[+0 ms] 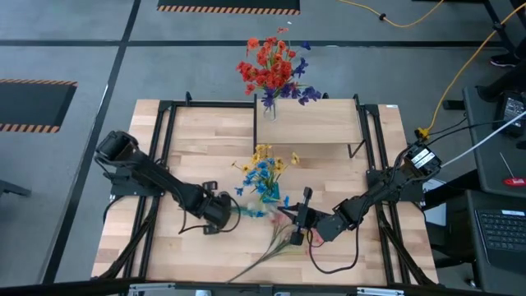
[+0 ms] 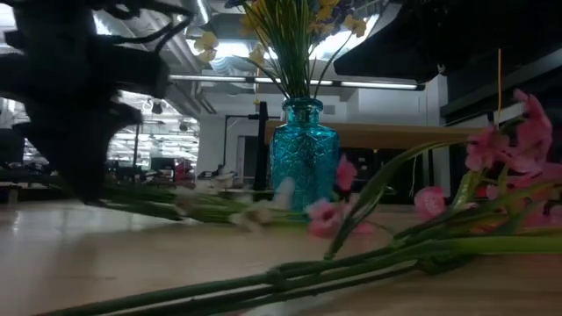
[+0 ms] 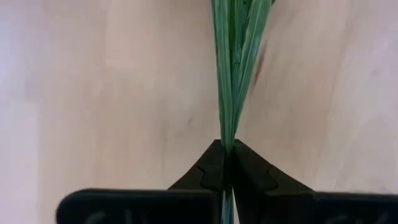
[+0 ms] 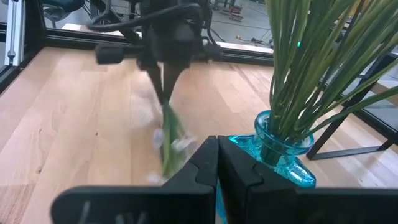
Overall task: Pick and place flowers into a vace then onto a shelf
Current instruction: Put the white flowers into the blue vase
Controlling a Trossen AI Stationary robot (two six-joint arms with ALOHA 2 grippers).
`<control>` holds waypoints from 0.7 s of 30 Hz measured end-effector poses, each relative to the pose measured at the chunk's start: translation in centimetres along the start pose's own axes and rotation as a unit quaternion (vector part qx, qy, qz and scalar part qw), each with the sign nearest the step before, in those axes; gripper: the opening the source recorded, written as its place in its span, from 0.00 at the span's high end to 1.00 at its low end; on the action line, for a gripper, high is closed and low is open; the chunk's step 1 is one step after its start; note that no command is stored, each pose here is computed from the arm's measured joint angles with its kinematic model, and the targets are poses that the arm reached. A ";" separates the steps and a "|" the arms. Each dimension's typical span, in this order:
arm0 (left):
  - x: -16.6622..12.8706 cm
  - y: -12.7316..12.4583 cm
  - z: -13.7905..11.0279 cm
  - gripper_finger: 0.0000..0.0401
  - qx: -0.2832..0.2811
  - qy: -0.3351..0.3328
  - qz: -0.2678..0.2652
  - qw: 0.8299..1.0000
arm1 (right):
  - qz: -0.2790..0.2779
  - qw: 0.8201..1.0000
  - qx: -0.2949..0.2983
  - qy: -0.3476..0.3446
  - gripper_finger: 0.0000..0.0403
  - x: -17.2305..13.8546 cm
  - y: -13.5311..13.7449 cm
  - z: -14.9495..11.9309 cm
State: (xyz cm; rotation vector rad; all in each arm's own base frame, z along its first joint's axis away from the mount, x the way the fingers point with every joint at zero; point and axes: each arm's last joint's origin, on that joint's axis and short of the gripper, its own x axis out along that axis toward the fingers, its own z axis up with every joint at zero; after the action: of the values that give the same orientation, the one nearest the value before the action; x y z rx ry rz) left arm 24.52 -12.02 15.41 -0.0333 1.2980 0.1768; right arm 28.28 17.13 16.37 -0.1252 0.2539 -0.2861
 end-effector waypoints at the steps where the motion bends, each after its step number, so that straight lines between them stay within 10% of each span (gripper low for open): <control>1: -0.3 0.1 -0.3 0.97 -0.005 0.004 0.006 1.000 | 0.000 1.000 0.000 0.000 0.97 0.0 0.0 0.0; 21: -4.3 -2.6 -3.3 0.98 0.100 -0.033 -0.041 0.994 | 0.000 1.000 0.009 0.002 0.97 0.0 0.0 -0.1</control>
State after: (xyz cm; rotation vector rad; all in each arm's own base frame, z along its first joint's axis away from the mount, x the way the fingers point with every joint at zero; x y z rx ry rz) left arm 20.69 -15.42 18.44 0.0894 1.2407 -0.0227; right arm 28.26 17.12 16.33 -0.1061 0.2542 -0.2891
